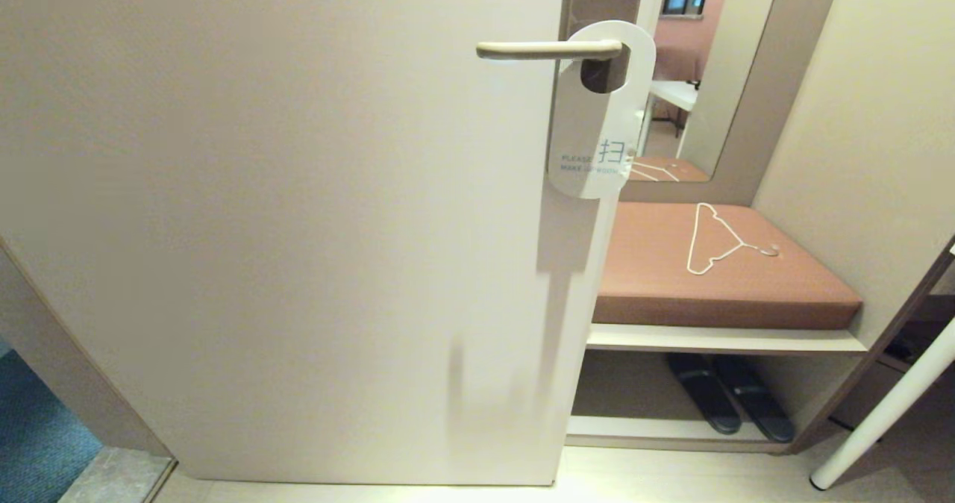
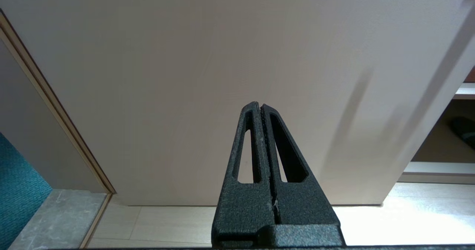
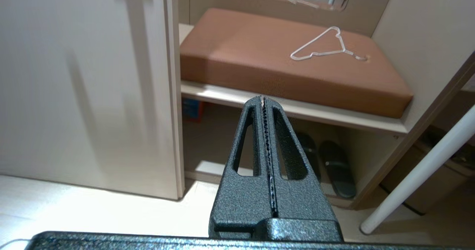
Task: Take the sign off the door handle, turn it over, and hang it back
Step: Take down the sign
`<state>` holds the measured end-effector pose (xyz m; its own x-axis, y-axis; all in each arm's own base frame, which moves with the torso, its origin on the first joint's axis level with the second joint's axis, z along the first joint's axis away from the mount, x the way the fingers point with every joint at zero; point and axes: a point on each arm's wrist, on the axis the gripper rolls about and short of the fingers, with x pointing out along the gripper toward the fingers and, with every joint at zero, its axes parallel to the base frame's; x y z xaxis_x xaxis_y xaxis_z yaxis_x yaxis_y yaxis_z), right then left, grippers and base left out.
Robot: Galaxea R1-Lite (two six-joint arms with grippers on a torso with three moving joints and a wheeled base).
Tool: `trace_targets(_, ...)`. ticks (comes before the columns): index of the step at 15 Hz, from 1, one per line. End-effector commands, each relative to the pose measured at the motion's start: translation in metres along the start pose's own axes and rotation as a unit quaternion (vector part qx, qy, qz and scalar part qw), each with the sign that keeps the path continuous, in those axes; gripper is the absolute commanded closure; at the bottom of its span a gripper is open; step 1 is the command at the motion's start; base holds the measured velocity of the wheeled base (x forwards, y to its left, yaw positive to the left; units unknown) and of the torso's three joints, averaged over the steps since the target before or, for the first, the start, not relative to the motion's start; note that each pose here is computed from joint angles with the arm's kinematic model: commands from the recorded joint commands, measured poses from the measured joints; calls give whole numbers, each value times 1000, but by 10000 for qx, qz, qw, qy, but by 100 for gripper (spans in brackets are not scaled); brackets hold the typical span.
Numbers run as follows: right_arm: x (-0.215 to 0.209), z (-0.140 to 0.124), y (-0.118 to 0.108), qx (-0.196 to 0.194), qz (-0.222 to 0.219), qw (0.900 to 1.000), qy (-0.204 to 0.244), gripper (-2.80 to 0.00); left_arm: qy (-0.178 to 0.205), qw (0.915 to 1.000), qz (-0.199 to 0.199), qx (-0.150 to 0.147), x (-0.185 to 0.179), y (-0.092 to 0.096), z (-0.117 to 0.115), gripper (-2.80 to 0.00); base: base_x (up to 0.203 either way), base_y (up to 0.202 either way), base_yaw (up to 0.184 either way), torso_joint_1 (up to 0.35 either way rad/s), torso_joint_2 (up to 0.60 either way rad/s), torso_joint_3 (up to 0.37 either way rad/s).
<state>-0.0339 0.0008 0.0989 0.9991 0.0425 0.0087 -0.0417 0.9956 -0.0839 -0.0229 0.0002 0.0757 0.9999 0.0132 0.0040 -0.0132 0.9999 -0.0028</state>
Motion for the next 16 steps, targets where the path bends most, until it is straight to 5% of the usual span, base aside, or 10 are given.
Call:
trace_targets(1,-3,11,-1,-7,-3,10000,-84,0,5,10000,11,-1,0,0,0,0,0,0,0,0,0,0)
trace_targets(6,16,56,-6,49,-75,9990,434,0,5,10000,3,-1,0,0,0,0,0,0,0,0,0,0)
trace_targets(12,66,117,-16,372,-710,9916,1011,0,5,10000,3,-1,0,0,0,0,0,0,0,0,0,0)
trace_targets(16,110,144,-21,414,-827,9903,1041,0,5,10000,4,-1,0,0,0,0,0,0,0,0,0,0)
